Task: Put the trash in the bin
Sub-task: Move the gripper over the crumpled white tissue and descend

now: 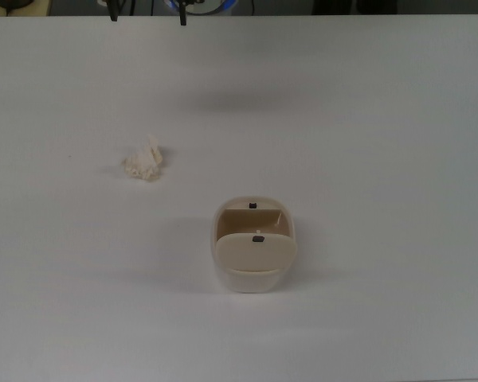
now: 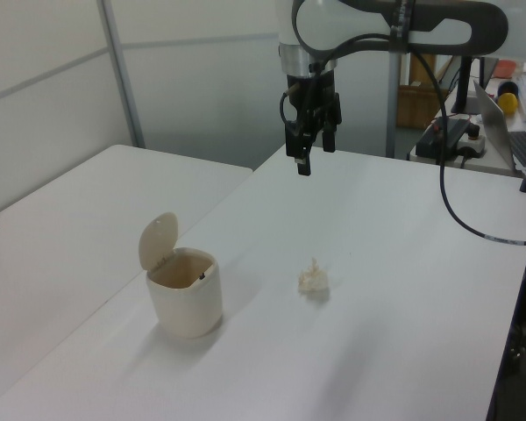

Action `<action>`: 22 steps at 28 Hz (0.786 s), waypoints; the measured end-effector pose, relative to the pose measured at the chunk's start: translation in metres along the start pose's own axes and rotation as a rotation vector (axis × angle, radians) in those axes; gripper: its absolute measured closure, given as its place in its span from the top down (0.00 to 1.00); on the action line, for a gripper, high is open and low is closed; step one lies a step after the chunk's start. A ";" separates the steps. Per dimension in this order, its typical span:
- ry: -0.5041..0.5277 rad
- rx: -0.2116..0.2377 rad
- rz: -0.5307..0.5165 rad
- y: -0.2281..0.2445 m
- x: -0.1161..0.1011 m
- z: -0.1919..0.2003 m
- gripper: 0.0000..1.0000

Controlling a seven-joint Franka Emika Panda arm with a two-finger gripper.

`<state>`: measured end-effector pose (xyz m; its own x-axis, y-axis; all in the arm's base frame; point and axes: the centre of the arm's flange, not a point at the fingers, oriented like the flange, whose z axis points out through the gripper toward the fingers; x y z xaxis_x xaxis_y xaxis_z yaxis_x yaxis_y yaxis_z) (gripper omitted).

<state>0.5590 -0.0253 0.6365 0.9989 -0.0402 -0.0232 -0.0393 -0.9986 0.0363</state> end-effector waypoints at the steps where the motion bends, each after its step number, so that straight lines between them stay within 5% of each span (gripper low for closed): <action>1: 0.000 0.000 0.000 0.000 0.000 0.000 1.00; 11: -0.024 0.030 -0.041 -0.003 0.004 0.013 1.00; 22: -0.164 0.003 -0.190 0.010 0.032 0.089 1.00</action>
<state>0.5879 -0.0398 0.5475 0.9709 0.1435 -0.1917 0.1487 -0.9888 0.0129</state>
